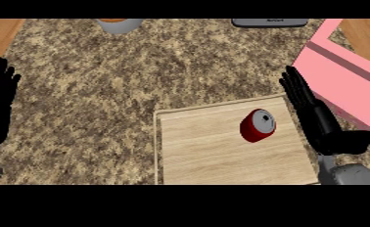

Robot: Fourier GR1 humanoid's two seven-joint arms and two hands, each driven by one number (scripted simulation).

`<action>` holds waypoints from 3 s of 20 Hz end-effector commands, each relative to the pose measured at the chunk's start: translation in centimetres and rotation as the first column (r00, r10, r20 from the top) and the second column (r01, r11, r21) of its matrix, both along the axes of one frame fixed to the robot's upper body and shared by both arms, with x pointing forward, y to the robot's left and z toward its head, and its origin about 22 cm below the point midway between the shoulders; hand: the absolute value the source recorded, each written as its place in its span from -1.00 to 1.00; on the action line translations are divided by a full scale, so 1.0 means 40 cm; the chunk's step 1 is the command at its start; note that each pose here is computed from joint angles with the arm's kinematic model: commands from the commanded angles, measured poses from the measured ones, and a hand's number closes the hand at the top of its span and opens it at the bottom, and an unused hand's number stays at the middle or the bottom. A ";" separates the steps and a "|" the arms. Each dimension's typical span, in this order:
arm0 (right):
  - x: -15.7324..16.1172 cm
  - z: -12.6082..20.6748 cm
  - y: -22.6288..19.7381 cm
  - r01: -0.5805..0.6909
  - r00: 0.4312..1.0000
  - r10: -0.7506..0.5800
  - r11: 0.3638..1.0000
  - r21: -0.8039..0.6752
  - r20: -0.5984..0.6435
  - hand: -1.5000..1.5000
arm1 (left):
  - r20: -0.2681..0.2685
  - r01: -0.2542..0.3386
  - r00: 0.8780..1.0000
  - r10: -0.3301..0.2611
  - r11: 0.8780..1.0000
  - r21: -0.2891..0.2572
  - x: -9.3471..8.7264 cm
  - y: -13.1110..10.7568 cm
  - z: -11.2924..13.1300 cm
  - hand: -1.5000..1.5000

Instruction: Pick the can from the tray and place it in the cardboard box

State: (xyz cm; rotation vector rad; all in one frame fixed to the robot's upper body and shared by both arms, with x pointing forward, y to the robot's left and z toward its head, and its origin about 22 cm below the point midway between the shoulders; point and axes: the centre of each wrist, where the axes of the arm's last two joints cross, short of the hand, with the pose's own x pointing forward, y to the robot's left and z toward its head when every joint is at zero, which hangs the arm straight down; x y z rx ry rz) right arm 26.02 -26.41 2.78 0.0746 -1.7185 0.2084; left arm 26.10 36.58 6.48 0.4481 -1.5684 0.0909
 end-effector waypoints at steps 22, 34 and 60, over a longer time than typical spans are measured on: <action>0.007 0.418 -0.202 -0.196 0.876 0.447 0.675 -0.712 0.183 -1.00 | -0.105 0.223 0.961 -0.255 0.943 -0.245 -0.045 -0.111 -0.030 0.00; -0.021 0.516 0.011 -0.293 0.908 0.384 0.302 -0.907 -0.165 -1.00 | -0.103 0.253 0.952 -0.290 0.929 -0.271 -0.051 -0.149 -0.014 0.00; 0.020 0.379 0.093 -0.424 0.878 0.343 0.233 -0.875 -0.334 -1.00 | -0.125 0.230 0.955 -0.268 0.940 -0.252 -0.064 -0.122 -0.002 0.00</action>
